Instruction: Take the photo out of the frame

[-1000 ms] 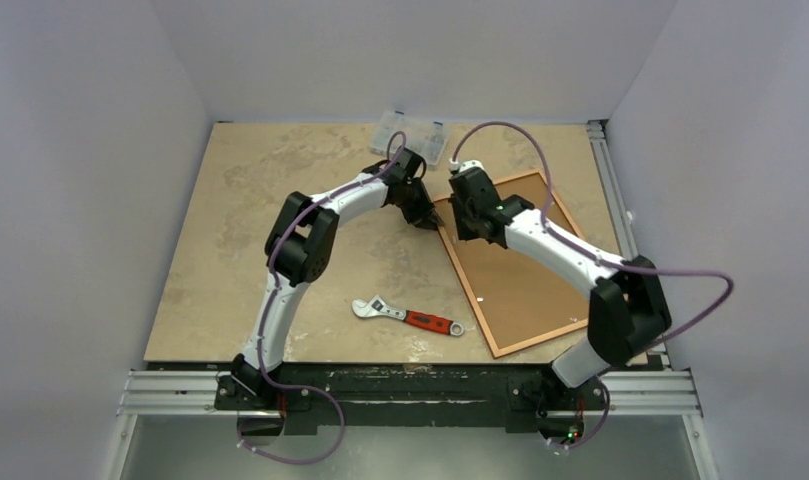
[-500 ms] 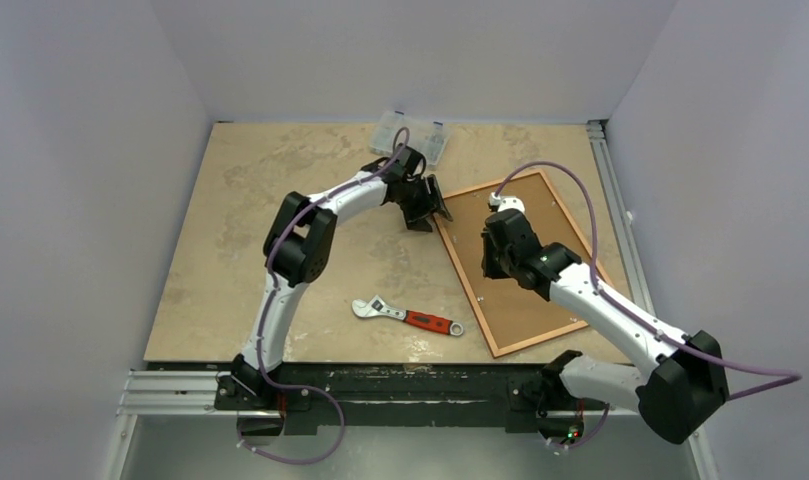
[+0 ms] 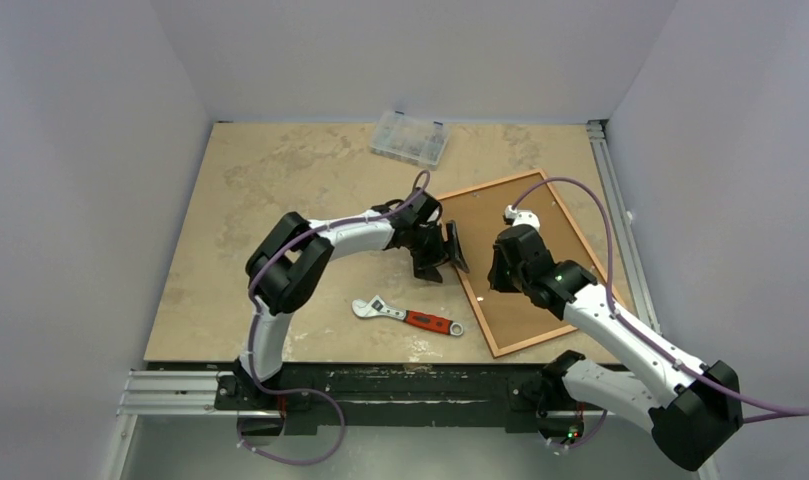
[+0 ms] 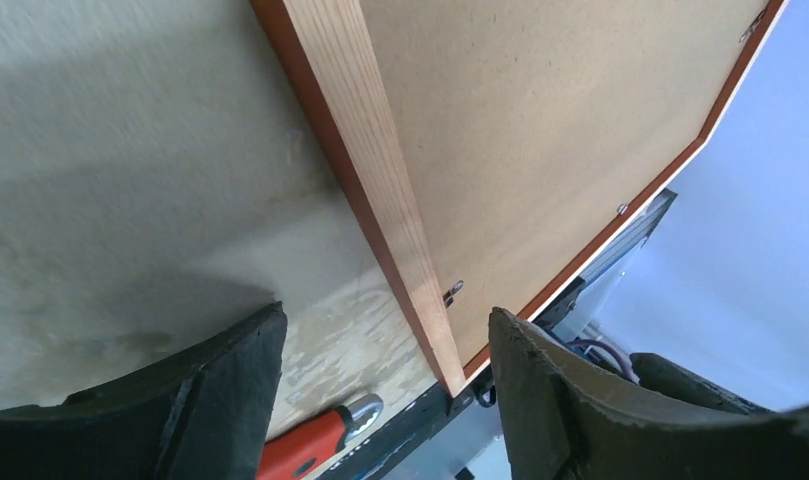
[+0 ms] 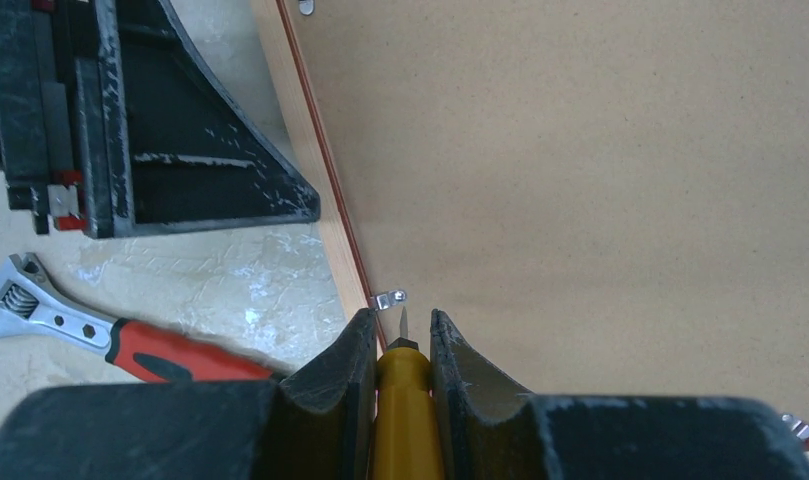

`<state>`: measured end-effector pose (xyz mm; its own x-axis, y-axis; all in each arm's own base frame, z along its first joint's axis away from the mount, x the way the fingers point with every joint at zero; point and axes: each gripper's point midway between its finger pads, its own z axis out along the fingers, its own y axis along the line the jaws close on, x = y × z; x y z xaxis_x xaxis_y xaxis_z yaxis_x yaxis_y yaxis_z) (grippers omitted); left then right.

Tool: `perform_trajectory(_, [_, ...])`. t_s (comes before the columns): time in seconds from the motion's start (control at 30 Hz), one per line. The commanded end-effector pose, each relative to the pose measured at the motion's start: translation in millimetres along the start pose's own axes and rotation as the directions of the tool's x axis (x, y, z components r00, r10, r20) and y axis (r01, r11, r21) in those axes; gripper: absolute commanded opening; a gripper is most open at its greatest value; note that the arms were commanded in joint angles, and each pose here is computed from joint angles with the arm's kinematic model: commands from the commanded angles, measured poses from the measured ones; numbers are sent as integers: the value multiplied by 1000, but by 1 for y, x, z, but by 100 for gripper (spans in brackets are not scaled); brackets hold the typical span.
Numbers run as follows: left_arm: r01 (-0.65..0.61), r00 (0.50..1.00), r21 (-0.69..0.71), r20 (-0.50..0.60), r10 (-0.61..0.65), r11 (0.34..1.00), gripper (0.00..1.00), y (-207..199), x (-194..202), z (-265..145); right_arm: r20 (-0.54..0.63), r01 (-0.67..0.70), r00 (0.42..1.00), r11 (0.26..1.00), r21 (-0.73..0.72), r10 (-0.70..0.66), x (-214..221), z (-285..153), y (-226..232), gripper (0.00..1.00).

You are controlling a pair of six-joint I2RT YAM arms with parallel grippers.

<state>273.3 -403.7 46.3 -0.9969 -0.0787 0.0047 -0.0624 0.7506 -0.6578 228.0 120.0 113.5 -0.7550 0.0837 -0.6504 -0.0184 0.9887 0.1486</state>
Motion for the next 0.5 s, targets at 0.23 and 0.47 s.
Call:
perform_trajectory(0.23, [180, 972, -96, 169, -162, 979, 47, -3, -3, 8, 3, -29, 1000, 999, -19, 29, 3, 0, 4, 0])
perform_trajectory(0.47, [212, 966, -193, 192, -175, 958, 39, 5, -9, 23, 14, -13, 1000, 1000, -3, 13, -3, -3, 2, 0])
